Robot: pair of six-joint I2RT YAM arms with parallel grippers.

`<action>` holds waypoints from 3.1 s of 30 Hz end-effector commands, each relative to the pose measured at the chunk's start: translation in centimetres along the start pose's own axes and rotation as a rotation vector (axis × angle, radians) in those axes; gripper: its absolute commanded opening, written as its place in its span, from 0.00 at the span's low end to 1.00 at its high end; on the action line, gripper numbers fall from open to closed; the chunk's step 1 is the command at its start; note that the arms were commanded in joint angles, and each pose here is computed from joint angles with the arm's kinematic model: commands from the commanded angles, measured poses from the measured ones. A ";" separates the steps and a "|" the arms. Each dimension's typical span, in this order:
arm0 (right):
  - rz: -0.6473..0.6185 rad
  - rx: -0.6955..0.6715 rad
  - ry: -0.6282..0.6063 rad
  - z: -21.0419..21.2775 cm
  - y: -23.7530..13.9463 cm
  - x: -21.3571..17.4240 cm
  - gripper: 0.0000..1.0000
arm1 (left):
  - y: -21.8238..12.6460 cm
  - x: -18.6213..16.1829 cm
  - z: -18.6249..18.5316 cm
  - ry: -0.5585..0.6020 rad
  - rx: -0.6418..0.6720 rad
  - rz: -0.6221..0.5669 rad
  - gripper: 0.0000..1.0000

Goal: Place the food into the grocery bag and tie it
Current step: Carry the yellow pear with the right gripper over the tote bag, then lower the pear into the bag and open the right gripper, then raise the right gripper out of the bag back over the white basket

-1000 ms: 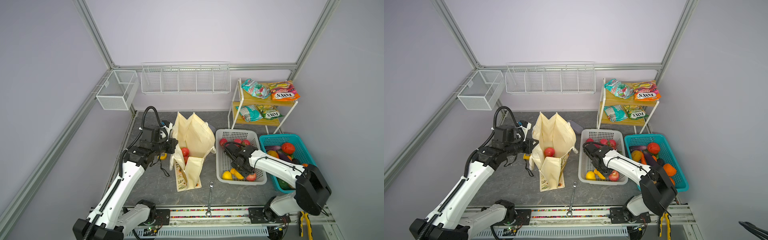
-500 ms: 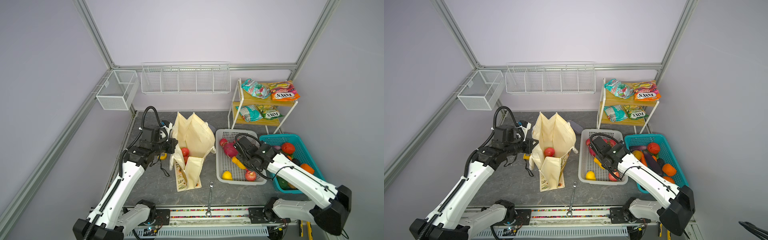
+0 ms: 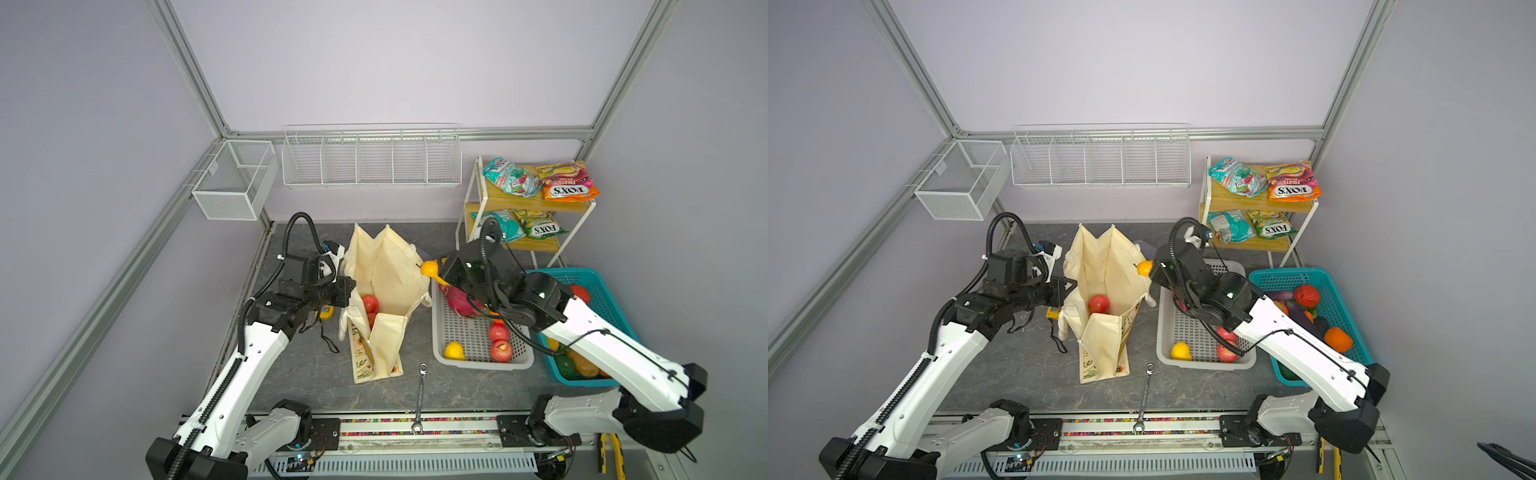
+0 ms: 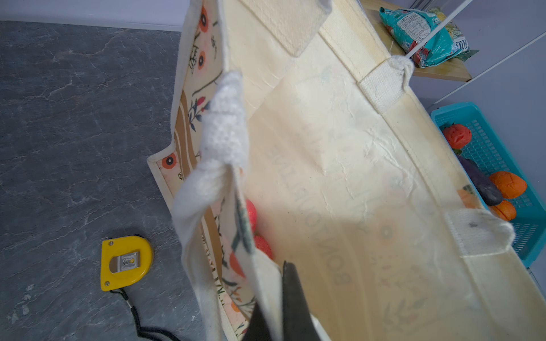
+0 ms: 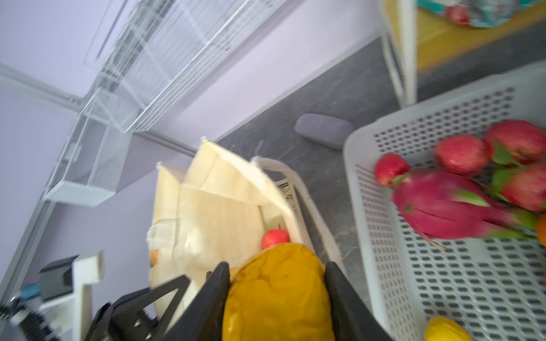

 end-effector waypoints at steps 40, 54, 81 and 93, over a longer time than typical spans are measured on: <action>0.655 -0.104 -0.432 5.2 21.5 -16.2 0.43 | -2.1 1.0 0.6 -0.021 -0.031 -0.105 0.00; 0.734 -0.127 -0.406 3.9 23.3 -18.4 0.64 | -2.3 1.1 1.1 -0.036 0.005 -0.122 0.00; 0.286 -0.063 -0.418 9.2 11.5 -2.5 0.88 | -2.1 0.8 1.4 -0.028 0.012 -0.124 0.00; 0.135 -0.135 -0.420 4.8 0.2 2.4 0.88 | -2.5 0.7 1.2 -0.024 -0.004 -0.132 0.00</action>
Point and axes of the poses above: each gripper's point midway between its finger pads, its own y axis out along the fingers, its own z axis along the line the jaws close on, x = y × z, the point moved 9 cm from there along -y, back along the fingers, and after that the axes turned 15 degrees about -y, right-handed, at the moved point
